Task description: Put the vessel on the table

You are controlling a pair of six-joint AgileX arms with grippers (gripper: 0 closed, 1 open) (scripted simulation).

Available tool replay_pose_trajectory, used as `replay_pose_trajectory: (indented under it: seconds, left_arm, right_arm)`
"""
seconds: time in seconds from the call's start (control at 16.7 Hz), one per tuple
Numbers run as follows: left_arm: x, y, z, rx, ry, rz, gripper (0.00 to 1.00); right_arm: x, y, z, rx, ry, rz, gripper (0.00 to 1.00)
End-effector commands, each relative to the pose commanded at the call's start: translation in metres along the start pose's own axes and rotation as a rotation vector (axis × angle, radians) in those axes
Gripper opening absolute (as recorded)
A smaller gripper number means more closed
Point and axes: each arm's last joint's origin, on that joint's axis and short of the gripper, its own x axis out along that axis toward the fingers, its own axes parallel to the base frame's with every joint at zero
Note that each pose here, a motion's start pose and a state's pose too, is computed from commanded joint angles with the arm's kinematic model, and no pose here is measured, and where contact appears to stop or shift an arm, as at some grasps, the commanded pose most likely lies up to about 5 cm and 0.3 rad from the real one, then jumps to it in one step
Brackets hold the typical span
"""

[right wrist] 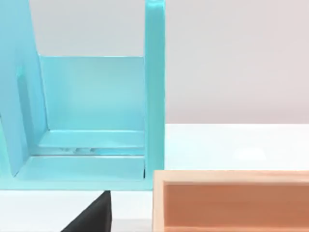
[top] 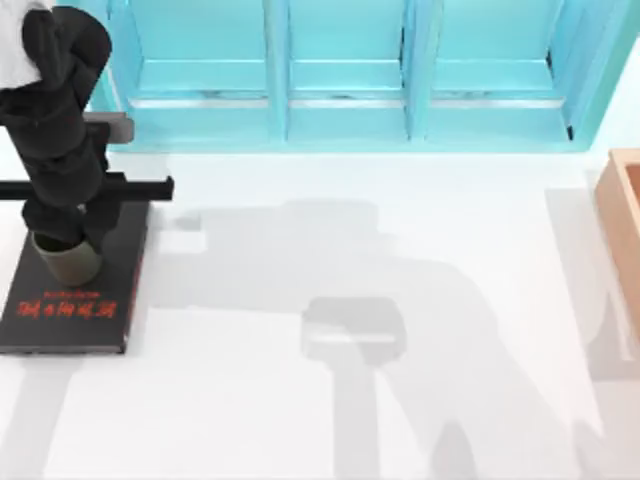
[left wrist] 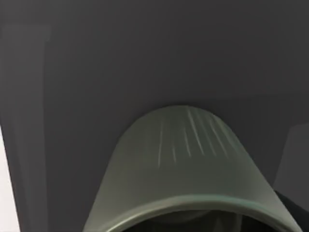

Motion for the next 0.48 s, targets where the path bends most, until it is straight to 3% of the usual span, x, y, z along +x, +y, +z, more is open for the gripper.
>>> replay_pose_trajectory:
  seconds: [0.48]
  left_arm:
    - [-0.043, 0.000, 0.000, 0.001, 0.011, 0.002, 0.00]
  right_arm:
    - [0.000, 0.000, 0.000, 0.000, 0.000, 0.000, 1.00]
